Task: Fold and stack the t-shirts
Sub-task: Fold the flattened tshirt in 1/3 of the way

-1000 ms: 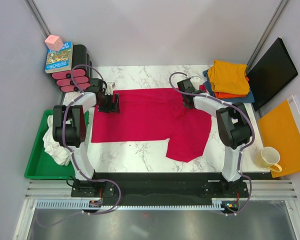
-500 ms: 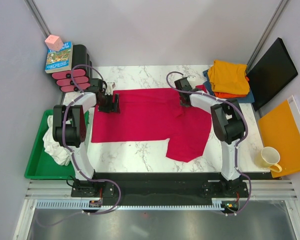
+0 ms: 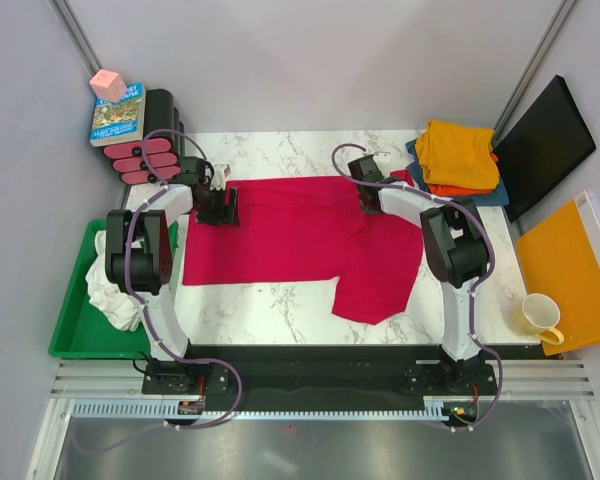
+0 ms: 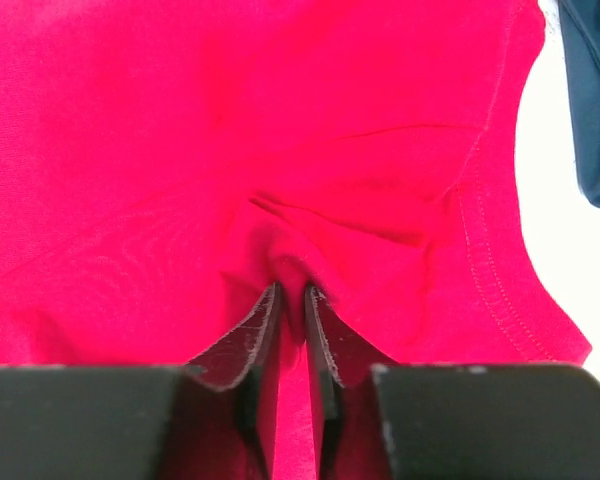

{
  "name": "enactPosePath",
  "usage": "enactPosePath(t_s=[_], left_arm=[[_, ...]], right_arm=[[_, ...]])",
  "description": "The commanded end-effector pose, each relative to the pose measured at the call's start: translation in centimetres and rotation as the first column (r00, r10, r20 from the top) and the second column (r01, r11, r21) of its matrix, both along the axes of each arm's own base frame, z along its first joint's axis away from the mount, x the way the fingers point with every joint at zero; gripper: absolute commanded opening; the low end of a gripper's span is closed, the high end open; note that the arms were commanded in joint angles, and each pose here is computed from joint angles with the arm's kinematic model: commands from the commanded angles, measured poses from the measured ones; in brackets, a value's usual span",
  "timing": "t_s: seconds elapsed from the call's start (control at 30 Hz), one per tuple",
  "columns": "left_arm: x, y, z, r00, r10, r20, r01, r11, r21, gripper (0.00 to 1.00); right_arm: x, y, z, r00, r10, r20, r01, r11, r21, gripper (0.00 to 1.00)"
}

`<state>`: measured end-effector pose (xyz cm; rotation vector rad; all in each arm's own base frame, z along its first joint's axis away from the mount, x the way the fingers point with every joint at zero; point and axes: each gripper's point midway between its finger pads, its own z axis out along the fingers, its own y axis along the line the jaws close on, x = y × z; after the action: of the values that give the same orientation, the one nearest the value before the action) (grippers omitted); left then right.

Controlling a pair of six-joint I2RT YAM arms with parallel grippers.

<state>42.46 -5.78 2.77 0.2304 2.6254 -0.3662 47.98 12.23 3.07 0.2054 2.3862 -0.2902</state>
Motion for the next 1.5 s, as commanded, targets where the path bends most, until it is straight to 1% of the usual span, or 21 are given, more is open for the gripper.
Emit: enactPosePath(t_s=[0.0, 0.03, 0.07, 0.1, 0.2, 0.47, 0.57, 0.87, 1.07, 1.37, 1.4, 1.47], left_arm=[[0.3, 0.0, 0.7, 1.000, -0.007, 0.029, 0.007, 1.000, 0.007, 0.77], [0.3, 0.0, 0.7, 1.000, -0.007, 0.029, 0.006, 1.000, 0.009, 0.77], [0.3, 0.0, 0.7, 1.000, -0.006, 0.030, 0.006, 1.000, 0.010, 0.77], [0.3, 0.0, 0.6, 1.000, -0.007, 0.029, 0.006, 1.000, 0.012, 0.77], [0.3, 0.1, 0.8, 0.999, -0.006, 0.034, 0.005, 1.000, 0.017, 0.77], [0.4, 0.1, 1.0, 0.999, -0.007, 0.039, 0.006, 1.000, 0.015, 0.77], [0.4, 0.1, 0.9, 0.999, -0.007, 0.037, 0.007, 1.000, 0.014, 0.77], [0.2, 0.0, 1.0, 0.999, -0.013, 0.036, 0.012, 1.000, 0.010, 0.77], [0.0, 0.1, 1.0, 0.999, -0.014, 0.035, 0.014, 1.000, 0.014, 0.77], [-0.4, 0.0, 0.4, 1.000, -0.011, 0.018, 0.011, 1.000, 0.010, 0.77], [-0.5, 0.0, 0.3, 1.000, -0.011, 0.015, 0.010, 1.000, 0.011, 0.77], [-0.4, 0.0, 0.4, 1.000, -0.012, 0.018, 0.012, 1.000, 0.012, 0.77]], right_arm=[[0.5, -0.5, 2.4, 0.998, -0.019, 0.057, 0.019, 1.000, -0.005, 0.19], [0.3, -0.6, 2.3, 0.998, -0.022, 0.054, 0.023, 1.000, -0.007, 0.18], [0.3, -0.6, 2.4, 0.998, -0.024, 0.058, 0.024, 1.000, -0.005, 0.13], [0.2, -0.7, 2.7, 0.998, -0.027, 0.063, 0.027, 1.000, -0.004, 0.11], [-0.4, -1.1, 3.3, 0.997, -0.032, 0.071, 0.033, 0.999, -0.006, 0.08], [-2.7, -2.5, 7.7, 0.988, -0.061, 0.141, 0.061, 0.998, 0.003, 0.08], [-4.0, -3.0, 8.2, 0.990, -0.060, 0.131, 0.061, 0.998, -0.004, 0.08], [-7.8, -4.9, 6.7, 0.995, -0.069, 0.070, 0.073, 0.996, -0.049, 0.07], [-9.8, -4.9, 5.5, 0.997, -0.065, 0.032, 0.066, 0.997, -0.037, 0.07], [-11.7, -3.8, 3.4, 0.999, -0.045, -0.021, 0.044, 0.998, -0.040, 0.09], [-11.8, -3.8, 3.1, 0.998, -0.049, -0.031, 0.047, 0.998, -0.043, 0.12], [-11.9, -3.8, 2.9, 0.998, -0.052, -0.035, 0.051, 0.998, -0.041, 0.23]])
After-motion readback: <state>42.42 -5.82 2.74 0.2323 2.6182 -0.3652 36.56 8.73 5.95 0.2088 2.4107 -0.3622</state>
